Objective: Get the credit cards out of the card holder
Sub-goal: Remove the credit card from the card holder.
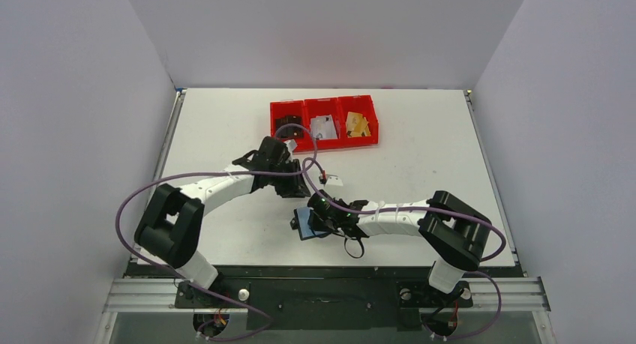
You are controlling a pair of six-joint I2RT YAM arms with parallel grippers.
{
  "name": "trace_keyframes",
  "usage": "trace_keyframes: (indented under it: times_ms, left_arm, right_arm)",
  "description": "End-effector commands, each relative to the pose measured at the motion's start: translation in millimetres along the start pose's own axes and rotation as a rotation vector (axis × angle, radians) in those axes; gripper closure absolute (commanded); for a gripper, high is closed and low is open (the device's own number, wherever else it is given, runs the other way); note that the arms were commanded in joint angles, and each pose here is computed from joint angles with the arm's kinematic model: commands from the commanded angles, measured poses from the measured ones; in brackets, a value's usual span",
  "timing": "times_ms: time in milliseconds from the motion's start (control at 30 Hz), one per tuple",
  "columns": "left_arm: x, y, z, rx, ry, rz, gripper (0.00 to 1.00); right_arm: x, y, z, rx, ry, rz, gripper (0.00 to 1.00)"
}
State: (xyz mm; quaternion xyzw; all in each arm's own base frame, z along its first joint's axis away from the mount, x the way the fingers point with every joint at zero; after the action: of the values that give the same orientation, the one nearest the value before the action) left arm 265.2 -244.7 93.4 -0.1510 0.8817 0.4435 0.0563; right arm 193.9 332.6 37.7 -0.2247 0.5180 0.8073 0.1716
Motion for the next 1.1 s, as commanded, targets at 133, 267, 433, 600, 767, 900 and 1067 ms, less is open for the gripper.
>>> trace_keyframes:
  times_ms: [133,267,433,600,767,900,1067]
  left_arm:
    - [3.5,-30.9,-17.7,0.113,-0.003,0.129,0.76]
    - [14.9,-40.6,-13.2,0.13,0.016,0.171,0.76]
    - [20.6,-48.9,2.2,0.073,0.027,0.179,0.78]
    - [24.0,-56.6,16.7,0.015,0.024,0.186,0.81]
    - [24.6,-60.8,24.0,-0.015,0.025,0.184,0.83]
    - [25.5,-62.9,27.7,-0.027,0.025,0.185,0.83]
    - [25.7,-63.9,29.3,-0.032,0.026,0.185,0.84]
  right_arm:
    - [-3.5,-1.4,6.0,-0.028,-0.023,-0.025,0.92]
    - [-2.4,-2.7,6.4,-0.031,-0.025,-0.022,0.93]
    - [-8.3,1.7,12.0,-0.042,-0.02,-0.033,0.94]
    - [-28.1,22.5,21.3,-0.054,0.012,-0.073,0.92]
    - [-43.1,41.8,35.0,-0.095,0.024,-0.098,0.9]
    - [-57.5,64.4,39.9,-0.111,0.024,-0.137,0.83]
    - [-71.6,90.6,8.6,-0.015,0.0,-0.199,0.66]
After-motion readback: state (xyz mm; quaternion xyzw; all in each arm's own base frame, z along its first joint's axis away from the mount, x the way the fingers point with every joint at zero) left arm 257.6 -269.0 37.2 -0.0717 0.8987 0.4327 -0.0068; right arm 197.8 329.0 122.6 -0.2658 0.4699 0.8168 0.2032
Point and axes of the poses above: each gripper's point midway between its finger pads, its own y axis back along the fingers, its own z axis along the line the jaws close on, x = y × z, the point moved 2 cm from there along y, back along the fingers, and after that the axes turned 5 degrees about y, right-handed, at the moved point
